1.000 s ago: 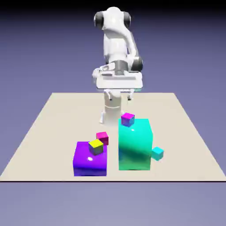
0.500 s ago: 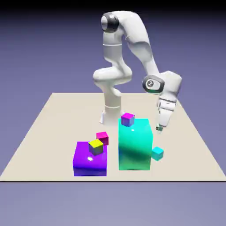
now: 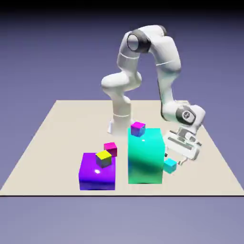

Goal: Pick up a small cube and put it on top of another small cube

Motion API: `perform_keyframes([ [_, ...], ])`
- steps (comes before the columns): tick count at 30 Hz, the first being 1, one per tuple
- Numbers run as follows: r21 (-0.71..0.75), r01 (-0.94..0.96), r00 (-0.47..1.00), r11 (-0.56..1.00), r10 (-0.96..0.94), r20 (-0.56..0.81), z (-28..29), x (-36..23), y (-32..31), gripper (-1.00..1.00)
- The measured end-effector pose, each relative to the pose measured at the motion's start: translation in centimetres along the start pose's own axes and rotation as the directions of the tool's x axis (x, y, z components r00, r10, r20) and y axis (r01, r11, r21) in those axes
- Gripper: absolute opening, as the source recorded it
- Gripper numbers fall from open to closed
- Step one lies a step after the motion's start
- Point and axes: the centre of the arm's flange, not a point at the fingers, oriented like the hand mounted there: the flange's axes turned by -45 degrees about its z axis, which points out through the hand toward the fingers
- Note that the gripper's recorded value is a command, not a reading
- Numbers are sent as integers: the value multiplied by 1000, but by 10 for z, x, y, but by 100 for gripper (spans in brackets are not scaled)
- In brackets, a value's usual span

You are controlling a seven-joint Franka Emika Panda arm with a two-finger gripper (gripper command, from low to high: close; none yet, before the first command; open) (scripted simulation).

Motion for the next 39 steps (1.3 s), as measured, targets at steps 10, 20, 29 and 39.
perform_keyframes([
  [10, 39, -60, 998, 997, 59, 33, -80, -43, 42, -100],
  [20, 321, -383, 921, 866, 386, 59, -75, -253, 82, -100],
  [29, 519, -594, 780, 615, 598, 183, 30, -361, -64, -100],
  [39, 522, -602, 775, 605, 600, 198, 78, -342, -96, 100],
])
